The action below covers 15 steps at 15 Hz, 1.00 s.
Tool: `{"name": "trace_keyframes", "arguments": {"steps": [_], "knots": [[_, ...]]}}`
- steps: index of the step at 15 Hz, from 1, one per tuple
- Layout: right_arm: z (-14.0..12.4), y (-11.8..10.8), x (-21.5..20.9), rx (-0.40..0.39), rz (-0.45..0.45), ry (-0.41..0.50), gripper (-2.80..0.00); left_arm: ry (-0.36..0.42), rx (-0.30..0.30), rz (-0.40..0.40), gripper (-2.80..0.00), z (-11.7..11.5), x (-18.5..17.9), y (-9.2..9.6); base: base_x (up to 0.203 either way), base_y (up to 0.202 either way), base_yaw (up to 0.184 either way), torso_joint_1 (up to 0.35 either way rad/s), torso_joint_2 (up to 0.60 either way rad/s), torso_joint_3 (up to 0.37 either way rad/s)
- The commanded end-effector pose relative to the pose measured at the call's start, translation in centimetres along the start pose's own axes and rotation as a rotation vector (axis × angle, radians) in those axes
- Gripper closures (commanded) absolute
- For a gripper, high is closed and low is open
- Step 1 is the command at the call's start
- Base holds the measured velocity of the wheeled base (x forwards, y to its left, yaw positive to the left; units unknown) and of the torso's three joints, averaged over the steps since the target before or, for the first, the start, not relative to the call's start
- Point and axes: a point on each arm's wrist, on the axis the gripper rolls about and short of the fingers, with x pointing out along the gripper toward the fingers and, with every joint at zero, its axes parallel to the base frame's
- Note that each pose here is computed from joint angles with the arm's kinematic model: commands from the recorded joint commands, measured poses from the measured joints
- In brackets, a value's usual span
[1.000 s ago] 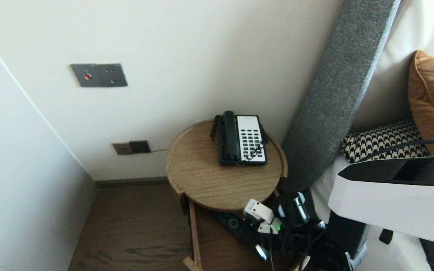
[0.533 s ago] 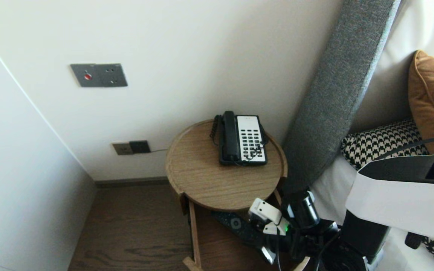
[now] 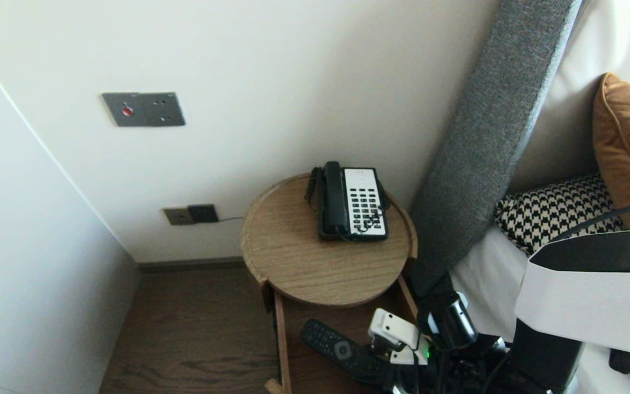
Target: Take the remote control out of the drawer one by one and place them on the table
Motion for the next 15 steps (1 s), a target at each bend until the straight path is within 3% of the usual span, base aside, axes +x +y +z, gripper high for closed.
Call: {"name": "trace_keyframes", "arguments": {"steps": [1,9,15], "knots": [[0.3,-0.5,0.1,-0.063,0.000,-0.023,0.00,-0.001,0.000,0.001,0.00,0.0,0.0,0.0,0.000,0.000,0.000,0.000,0.00,0.000],[1.7,-1.1,0.5,-0.226,0.044,-0.102,0.00,-0.001,0.000,0.001,0.00,0.0,0.0,0.0,0.000,0.000,0.000,0.000,0.00,0.000],[2.3,-0.9,-0.7,-0.260,0.027,-0.125,0.00,-0.001,0.000,0.001,0.00,0.0,0.0,0.0,0.000,0.000,0.000,0.000,0.00,0.000]]}}
